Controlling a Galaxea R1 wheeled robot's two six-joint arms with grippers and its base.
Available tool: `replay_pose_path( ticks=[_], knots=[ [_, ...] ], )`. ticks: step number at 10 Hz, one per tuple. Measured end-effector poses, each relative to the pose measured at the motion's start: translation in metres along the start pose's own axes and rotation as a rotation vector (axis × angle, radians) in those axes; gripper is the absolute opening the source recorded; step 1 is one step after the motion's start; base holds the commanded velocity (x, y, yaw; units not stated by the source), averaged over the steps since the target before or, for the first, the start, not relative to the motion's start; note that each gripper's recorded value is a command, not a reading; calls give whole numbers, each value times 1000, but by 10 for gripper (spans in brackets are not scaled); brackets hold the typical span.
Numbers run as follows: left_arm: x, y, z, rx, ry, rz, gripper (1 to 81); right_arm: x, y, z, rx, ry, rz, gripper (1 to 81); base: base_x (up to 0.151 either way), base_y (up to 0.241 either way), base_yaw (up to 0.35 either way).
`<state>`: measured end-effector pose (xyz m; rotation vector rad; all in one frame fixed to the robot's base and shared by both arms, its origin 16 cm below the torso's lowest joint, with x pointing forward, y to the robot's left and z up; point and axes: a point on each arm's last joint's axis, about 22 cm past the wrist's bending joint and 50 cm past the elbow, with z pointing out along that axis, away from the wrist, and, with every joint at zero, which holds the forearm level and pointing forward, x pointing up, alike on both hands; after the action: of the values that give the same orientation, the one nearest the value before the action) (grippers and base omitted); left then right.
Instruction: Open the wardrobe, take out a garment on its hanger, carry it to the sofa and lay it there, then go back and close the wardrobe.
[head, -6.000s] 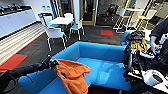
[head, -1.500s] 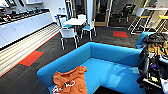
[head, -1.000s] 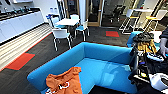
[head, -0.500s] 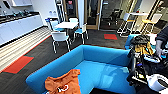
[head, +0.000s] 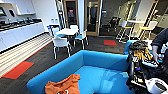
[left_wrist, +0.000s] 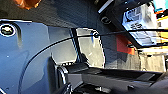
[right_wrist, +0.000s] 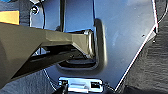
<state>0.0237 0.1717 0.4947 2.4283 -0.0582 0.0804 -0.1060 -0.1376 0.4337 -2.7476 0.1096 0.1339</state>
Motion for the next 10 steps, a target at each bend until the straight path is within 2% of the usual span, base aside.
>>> replay_pose_path(
  ticks=[2, 10],
  knots=[
    [-3, -8, 1, 20, -5, 0, 811, -1, 0, 0, 0, -1, 0, 811, -31, 0, 0],
    [-7, -2, 6, 14, -7, -2, 811, -2, -2, 0, 3, 0, 0, 811, -73, 0, 0]
  ],
)
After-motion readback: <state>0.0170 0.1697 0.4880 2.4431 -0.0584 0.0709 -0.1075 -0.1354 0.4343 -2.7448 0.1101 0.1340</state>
